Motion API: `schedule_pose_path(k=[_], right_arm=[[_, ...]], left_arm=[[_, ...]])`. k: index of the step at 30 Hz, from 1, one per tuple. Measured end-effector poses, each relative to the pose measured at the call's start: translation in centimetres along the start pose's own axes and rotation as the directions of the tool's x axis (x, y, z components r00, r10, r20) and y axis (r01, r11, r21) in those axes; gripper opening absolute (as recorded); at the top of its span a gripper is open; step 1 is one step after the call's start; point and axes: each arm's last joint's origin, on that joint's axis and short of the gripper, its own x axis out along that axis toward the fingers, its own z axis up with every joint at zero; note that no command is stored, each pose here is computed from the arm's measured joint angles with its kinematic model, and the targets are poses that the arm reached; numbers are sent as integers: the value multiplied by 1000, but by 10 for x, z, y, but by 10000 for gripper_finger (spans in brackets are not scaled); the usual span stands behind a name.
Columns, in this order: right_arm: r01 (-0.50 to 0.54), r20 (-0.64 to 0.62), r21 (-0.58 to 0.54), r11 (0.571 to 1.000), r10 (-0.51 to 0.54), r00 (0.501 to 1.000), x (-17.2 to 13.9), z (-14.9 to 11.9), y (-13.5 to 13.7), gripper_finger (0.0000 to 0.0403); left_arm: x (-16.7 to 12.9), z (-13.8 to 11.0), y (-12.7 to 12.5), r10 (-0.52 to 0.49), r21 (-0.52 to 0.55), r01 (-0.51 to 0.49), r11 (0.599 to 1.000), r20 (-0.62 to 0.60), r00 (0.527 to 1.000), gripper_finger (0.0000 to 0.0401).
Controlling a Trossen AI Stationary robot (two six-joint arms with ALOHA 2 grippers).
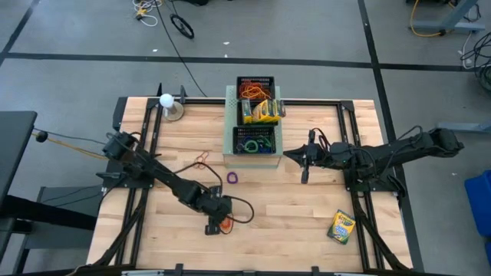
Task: Pick & Place Office Desk Supplies
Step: Put the orange spring keychain into the bottom black bin on the shelf
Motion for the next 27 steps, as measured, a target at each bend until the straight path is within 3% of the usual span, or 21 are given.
schedule_pose_path(k=[5,10,14,21,27], right_arm=[[0,2,-9,1000,0,1000,0,0,0,16],[-1,6,-8,1000,1,1000,0,1,0,16],[0,12,-20,1000,1,1000,0,1,0,16],[-2,26,-16,1000,3,1000,0,3,0,15],[-2,19,-19,1000,3,1000,0,2,0,15]], left_arm=[[8,1,-2,11,2,-11,1000,-16,1000,174],[10,2,1,61,-5,-61,998,3,998,167],[10,2,3,45,-12,-45,999,-18,999,127],[-1,-1,6,61,-11,-62,998,-51,997,18],[-33,4,7,73,-59,-70,996,36,997,13]])
